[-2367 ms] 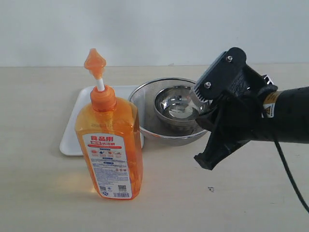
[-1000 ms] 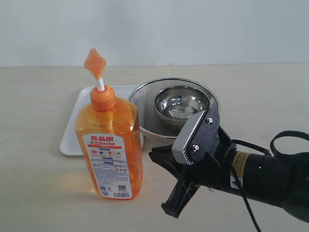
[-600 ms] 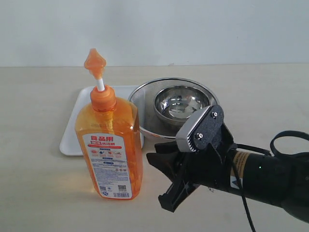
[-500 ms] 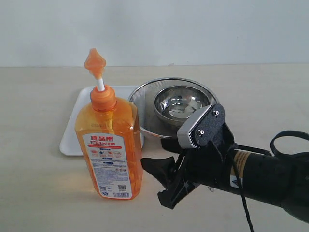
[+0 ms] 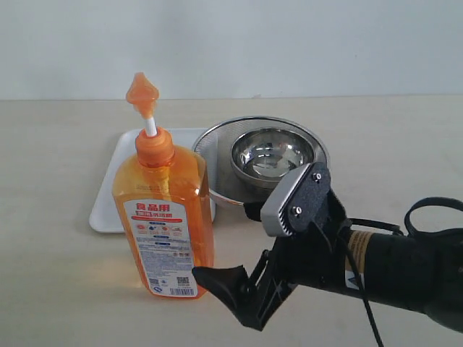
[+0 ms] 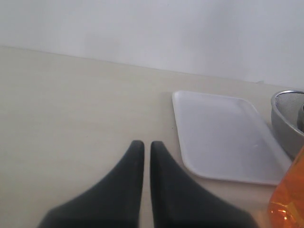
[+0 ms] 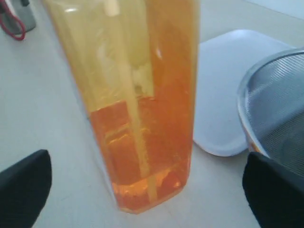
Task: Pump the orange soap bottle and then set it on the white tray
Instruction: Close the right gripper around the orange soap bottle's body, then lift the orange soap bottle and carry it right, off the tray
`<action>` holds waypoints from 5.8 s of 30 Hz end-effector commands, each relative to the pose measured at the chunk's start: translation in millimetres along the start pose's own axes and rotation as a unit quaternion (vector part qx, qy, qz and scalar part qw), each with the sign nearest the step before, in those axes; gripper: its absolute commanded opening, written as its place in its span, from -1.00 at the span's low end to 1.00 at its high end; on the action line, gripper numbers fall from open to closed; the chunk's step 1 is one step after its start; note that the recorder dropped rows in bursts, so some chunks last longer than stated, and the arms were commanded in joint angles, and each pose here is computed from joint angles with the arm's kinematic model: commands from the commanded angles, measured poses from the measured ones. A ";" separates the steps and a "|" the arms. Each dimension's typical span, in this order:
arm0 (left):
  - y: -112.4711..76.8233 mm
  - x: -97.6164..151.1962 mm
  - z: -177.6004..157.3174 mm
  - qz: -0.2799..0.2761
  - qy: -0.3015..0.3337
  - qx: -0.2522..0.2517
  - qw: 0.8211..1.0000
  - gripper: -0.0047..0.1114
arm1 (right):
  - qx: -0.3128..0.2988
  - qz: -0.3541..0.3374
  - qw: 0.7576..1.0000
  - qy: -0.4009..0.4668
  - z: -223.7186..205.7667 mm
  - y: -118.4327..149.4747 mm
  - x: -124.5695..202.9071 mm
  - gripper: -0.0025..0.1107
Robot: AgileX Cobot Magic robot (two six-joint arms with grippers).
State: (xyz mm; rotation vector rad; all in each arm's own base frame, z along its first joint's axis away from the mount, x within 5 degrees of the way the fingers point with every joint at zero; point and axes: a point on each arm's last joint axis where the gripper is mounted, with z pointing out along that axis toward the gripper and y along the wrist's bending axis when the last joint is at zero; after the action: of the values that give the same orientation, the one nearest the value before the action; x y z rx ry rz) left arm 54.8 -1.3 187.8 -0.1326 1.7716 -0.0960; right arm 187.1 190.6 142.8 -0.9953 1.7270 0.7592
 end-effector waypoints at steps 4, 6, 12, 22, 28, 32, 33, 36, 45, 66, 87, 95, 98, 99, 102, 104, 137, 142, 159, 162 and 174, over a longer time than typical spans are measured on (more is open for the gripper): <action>0.3 1.0 0.1 0.004 0.000 -0.001 1.000 -0.84 | -0.009 -0.064 0.998 -0.010 3.6 -0.4 -6.0 0.90; 0.3 1.0 0.1 0.004 0.000 -0.001 1.000 -0.84 | -0.006 -0.071 0.997 -0.018 7.4 -3.1 -12.3 0.90; 0.3 1.0 0.1 0.004 0.000 -0.001 1.000 -0.84 | 0.023 -0.095 0.995 0.008 23.1 -18.1 -31.4 0.90; 0.3 1.0 0.1 0.004 0.000 -0.001 1.000 -0.84 | 0.006 -0.116 0.993 -0.008 33.3 -20.6 -51.6 0.87; 0.3 1.0 0.1 0.004 0.000 -0.001 1.000 -0.84 | -0.050 -0.109 0.993 -0.002 35.1 -11.9 -51.6 0.85; 0.3 1.0 0.1 0.004 0.000 -0.001 1.000 -0.84 | -0.109 -0.112 0.988 -0.009 39.0 -2.9 -45.8 0.85; 0.3 1.0 0.1 0.004 0.000 -0.001 1.000 -0.84 | -0.119 -0.113 0.986 -0.010 40.2 -1.5 -43.3 0.85; 0.3 1.0 0.1 0.004 0.000 -0.001 1.000 -0.84 | -0.136 -0.100 0.986 -0.004 44.2 -0.1 -35.4 0.85; 0.3 1.0 0.1 0.004 0.000 -0.001 1.000 -0.84 | -0.132 -0.111 0.985 -0.018 45.9 -0.9 -35.4 0.85; 0.3 1.0 0.1 0.004 0.000 -0.001 1.000 -0.84 | -0.131 -0.111 0.984 -0.038 59.8 -2.3 -62.2 0.85; 0.3 1.0 0.1 0.004 0.000 -0.001 1.000 -0.84 | -0.144 0.000 0.990 0.006 84.3 7.2 -50.5 0.85; 0.3 1.0 0.1 0.004 0.000 -0.001 1.000 -0.84 | -0.157 -0.056 0.986 0.011 83.6 9.4 -48.1 0.68; 0.3 1.0 0.1 0.004 0.000 -0.001 1.000 -0.84 | -0.162 -0.062 0.985 0.014 83.3 10.2 -47.3 0.12; 0.3 1.0 0.1 0.004 0.000 -0.001 1.000 -0.84 | -0.160 -0.060 0.985 0.014 83.4 9.8 -47.5 -0.12; 0.3 1.0 0.1 0.004 0.000 -0.001 1.000 -0.84 | -0.154 -0.053 0.987 0.012 83.8 8.7 -48.0 -0.86; 0.3 1.0 0.1 0.004 0.000 -0.001 1.000 -0.84 | -0.148 -0.043 0.988 0.009 84.1 7.8 -48.8 -0.93; 0.3 1.0 0.1 0.004 0.000 -0.001 1.000 -0.84 | -0.125 -0.144 0.980 -0.063 53.0 13.0 -100.8 -0.96; 0.3 1.0 0.1 0.004 0.000 -0.001 1.000 -0.84 | -0.043 -0.179 0.982 -0.045 24.4 7.0 -129.3 -0.96; 0.3 1.0 0.1 0.004 0.000 -0.001 1.000 -0.84 | 0.254 -0.158 0.952 0.062 -84.4 -18.5 -171.0 -0.96; 0.3 1.0 0.1 0.004 0.000 -0.001 1.000 -0.84 | 0.312 -0.136 0.938 0.073 -102.2 -23.8 -173.0 -0.96; 0.3 1.0 0.1 0.004 0.000 -0.001 1.000 -0.84 | 0.501 -0.028 0.865 0.008 -115.3 -52.3 -175.1 -0.96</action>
State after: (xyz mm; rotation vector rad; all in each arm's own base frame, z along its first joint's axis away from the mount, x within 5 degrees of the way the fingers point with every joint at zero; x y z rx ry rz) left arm 54.8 -1.3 187.8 -0.1326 1.7716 -0.0960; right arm 211.0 117.2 338.3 -0.3638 1.8140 -0.2010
